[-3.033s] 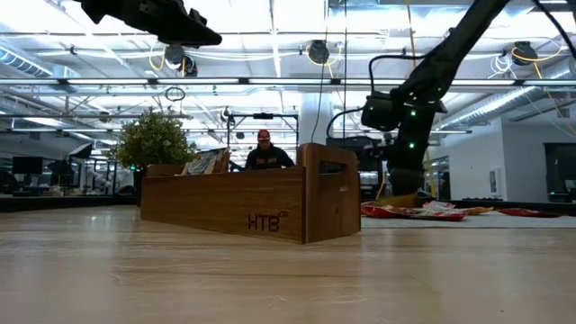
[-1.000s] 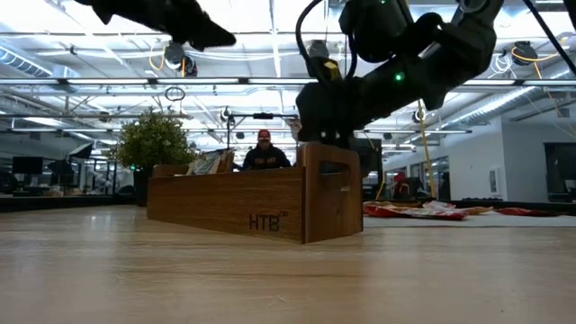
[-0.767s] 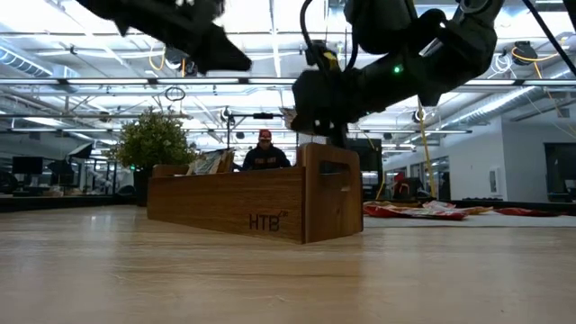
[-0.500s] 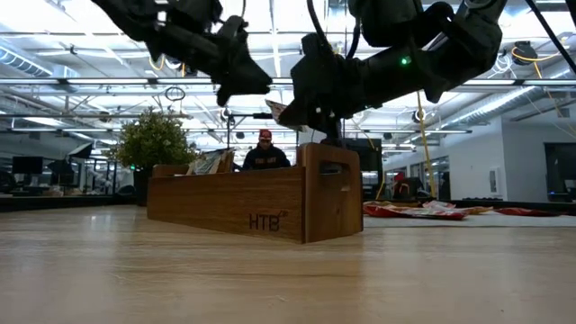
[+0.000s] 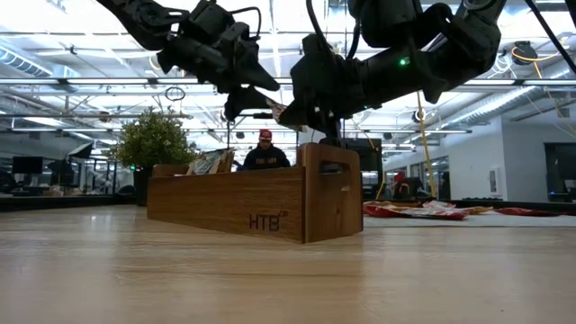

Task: Pick & Place Tea
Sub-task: Put the brown tea bag into the left section of the wooden organizer

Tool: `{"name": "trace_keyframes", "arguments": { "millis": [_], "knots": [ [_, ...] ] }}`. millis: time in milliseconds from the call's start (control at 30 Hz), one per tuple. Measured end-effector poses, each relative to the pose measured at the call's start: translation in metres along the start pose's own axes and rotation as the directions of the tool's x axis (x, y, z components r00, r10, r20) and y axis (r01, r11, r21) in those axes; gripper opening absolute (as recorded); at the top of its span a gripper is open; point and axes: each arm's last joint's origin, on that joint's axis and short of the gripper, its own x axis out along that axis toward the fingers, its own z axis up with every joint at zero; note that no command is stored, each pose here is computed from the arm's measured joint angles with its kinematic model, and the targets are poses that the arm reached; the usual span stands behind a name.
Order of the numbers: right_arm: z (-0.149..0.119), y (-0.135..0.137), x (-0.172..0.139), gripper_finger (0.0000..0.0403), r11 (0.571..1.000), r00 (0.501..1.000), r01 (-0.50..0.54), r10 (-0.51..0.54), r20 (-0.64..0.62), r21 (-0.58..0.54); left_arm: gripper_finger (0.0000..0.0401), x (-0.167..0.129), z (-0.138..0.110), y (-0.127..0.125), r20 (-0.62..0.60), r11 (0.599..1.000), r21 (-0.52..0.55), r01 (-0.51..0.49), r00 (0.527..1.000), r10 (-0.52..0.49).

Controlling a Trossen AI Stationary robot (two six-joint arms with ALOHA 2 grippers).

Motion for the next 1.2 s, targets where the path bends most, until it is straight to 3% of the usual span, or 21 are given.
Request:
{"name": "trace_keyframes", "arguments": {
  "millis": [333,567,700,800,900,1000,1100,1200],
  "knots": [
    [0.001,-0.002,0.000,0.0000,1.000,1.000,0.019,-0.019,0.004,0.015,0.0165,0.005,-0.004,-0.010,-0.022,1.000,0.022,0.011,1.000,-0.011],
    [0.001,-0.002,-0.001,0.0000,1.000,1.000,0.019,-0.019,0.006,0.017,0.0092,0.007,-0.004,-0.006,-0.019,1.000,0.029,-0.011,1.000,0.012],
    [0.002,-0.002,-0.002,0.0000,1.000,1.000,0.018,-0.018,0.010,0.021,0.0018,0.007,-0.003,-0.006,-0.008,0.991,0.135,-0.013,1.000,0.014],
    [0.005,-0.002,-0.004,0.0000,0.994,1.000,0.015,-0.018,0.021,0.106,0.0008,0.006,-0.003,-0.007,-0.013,0.970,0.242,-0.004,1.000,0.007],
    [0.009,-0.001,-0.007,0.0000,0.956,0.999,0.007,-0.018,0.034,0.295,0.0004,-0.003,-0.003,-0.010,-0.041,0.909,0.418,0.011,0.999,0.007],
    [0.011,-0.001,-0.010,0.0000,0.886,1.000,0.008,-0.019,0.018,0.464,0.0003,-0.016,-0.005,-0.015,-0.087,0.785,0.619,0.032,0.996,0.028],
    [0.011,-0.001,-0.012,0.0000,0.845,0.999,0.033,-0.026,-0.021,0.534,0.0003,-0.025,-0.015,-0.019,-0.176,0.678,0.727,0.110,0.984,0.030],
    [0.011,-0.001,-0.013,0.0000,0.836,0.998,0.052,-0.029,-0.050,0.546,0.0003,-0.035,-0.029,-0.023,-0.302,0.582,0.766,0.275,0.952,-0.052]
  ]
}}
